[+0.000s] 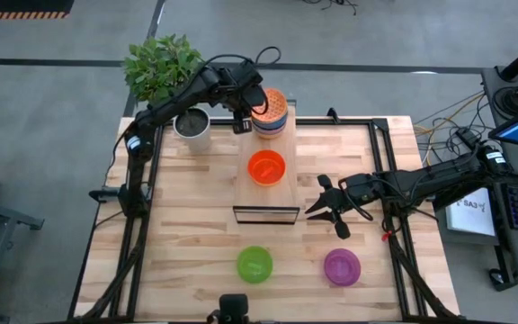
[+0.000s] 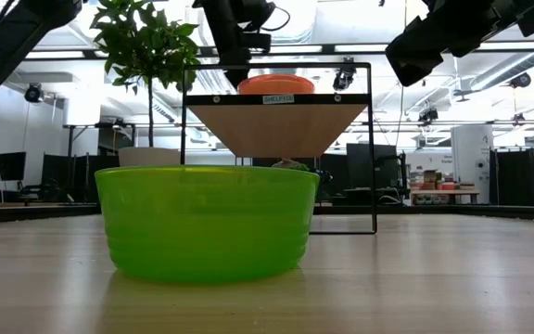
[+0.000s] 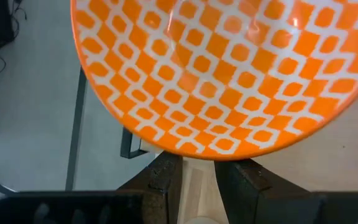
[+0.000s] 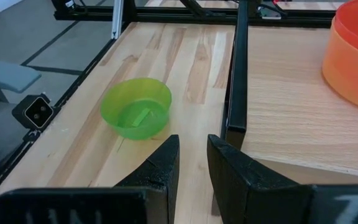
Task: Place and stack bowls onto a shelf
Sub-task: Stack the orange patterned bowl on top of the yellow patterned bowl on the shelf, then stack the violet bowl on top of the orange bowl on the shelf
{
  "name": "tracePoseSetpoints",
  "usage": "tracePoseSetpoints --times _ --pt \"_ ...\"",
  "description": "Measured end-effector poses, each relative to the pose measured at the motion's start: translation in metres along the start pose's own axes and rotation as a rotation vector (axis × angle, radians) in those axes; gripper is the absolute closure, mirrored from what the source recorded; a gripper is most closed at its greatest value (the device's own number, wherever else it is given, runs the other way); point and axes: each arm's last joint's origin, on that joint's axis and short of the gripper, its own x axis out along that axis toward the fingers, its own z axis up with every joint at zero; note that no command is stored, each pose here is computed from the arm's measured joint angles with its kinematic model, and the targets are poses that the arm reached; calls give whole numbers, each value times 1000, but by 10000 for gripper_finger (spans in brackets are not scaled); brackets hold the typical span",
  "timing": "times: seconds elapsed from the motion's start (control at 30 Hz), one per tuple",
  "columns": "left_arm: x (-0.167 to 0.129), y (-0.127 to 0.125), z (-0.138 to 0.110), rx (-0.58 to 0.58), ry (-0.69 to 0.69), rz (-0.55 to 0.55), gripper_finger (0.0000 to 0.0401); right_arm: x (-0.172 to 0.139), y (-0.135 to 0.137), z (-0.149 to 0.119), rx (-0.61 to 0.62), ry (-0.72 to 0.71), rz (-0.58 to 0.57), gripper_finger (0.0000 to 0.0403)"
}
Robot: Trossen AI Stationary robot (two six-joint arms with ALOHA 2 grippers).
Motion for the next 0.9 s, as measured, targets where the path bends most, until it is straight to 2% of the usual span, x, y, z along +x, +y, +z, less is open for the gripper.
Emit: tracePoseSetpoints --times 0.47,0.73,0.9 --pt "-3 -10 1 -15 21 -25 326 0 0 0 1 0 0 330" --pt "-19 -11 -4 -48 19 -29 326 0 0 0 3 0 0 330" --pt "-46 -23 -3 -87 -84 -138 326 0 0 0 24 -1 0 330"
